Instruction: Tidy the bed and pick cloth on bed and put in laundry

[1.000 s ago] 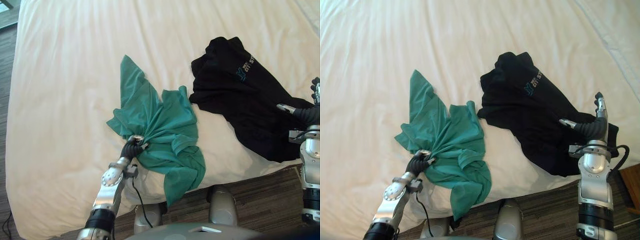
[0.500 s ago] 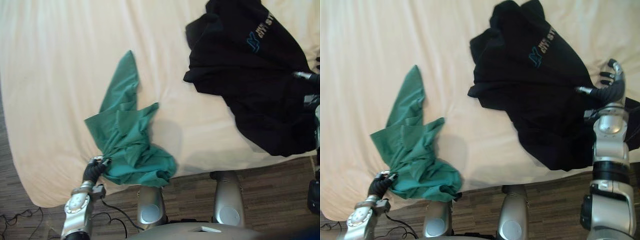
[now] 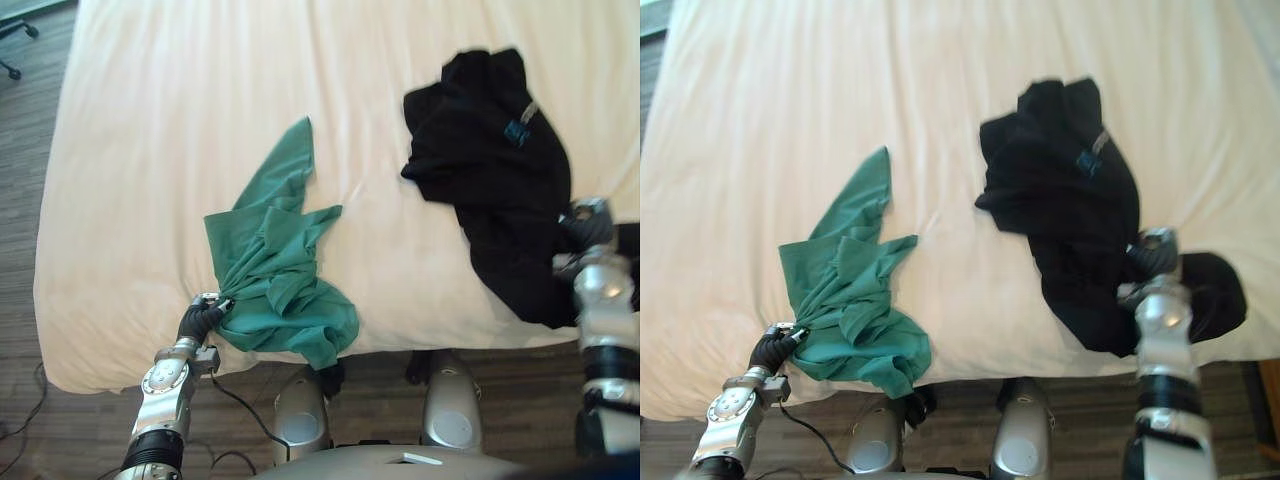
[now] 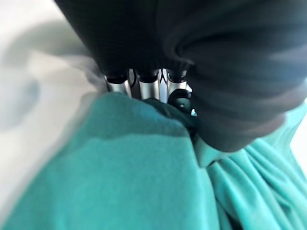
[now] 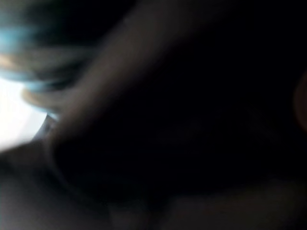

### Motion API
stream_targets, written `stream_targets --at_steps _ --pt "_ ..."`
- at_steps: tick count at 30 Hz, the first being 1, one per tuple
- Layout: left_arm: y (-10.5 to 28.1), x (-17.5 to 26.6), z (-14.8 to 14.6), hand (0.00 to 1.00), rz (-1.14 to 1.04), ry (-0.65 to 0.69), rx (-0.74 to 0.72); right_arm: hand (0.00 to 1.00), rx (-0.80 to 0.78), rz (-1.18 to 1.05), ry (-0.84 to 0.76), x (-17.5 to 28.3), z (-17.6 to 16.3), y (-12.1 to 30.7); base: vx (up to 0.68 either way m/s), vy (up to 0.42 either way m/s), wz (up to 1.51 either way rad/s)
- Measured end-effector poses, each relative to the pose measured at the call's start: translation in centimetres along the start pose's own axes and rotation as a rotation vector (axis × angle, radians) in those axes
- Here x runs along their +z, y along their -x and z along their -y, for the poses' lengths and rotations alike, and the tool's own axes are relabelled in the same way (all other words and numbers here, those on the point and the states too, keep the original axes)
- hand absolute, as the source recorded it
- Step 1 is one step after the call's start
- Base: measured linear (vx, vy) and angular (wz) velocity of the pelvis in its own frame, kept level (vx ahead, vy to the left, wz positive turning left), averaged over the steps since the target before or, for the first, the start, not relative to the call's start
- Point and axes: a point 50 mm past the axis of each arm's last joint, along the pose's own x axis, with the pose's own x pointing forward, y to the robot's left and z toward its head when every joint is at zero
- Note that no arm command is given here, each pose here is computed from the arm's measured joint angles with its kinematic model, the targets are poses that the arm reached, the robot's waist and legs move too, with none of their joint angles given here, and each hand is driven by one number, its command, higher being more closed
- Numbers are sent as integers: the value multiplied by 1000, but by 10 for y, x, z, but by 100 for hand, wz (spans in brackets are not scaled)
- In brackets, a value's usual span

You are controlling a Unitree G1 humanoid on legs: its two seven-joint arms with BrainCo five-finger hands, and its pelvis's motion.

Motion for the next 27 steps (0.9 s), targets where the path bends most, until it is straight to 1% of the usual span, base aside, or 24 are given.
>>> stream_targets --at_steps 1,3,5,8,10,17,19,20,23,24,25,27 --pt "1 -4 2 100 -13 2 2 100 38 -32 -6 -10 -12 8 11 0 7" --pt "4 -19 8 100 -76 2 13 100 132 -148 -51 -43 -48 43 42 16 13" --pt "6 -29 13 100 -123 -1 21 100 186 -218 -45 -61 -65 63 53 35 18" --pt "6 -39 21 100 -163 16 46 100 210 -309 -56 -79 -76 70 39 89 5" --pt "4 -39 27 100 -164 19 47 100 213 -340 -42 -86 -75 71 19 90 5" --pt "-3 -36 35 100 -162 14 71 100 272 -453 -10 -109 -88 81 -3 31 17" --pt "-8 -32 42 100 -147 31 69 100 273 -480 -2 -115 -86 84 -14 -4 70" --pt "-13 -26 47 100 -127 62 65 100 269 -498 -5 -119 -84 88 -18 5 96" --pt "-21 -13 57 100 -75 106 52 100 243 -542 -57 -128 -79 100 -2 -6 153" --pt "-22 -8 66 100 -49 142 52 100 221 -584 -121 -135 -78 114 13 -72 116" --pt "-23 -5 67 100 -38 156 58 100 210 -597 -148 -138 -78 119 6 -126 141" --pt "-20 -3 77 100 -20 239 88 100 152 -626 -259 -143 -76 138 -7 -152 118"
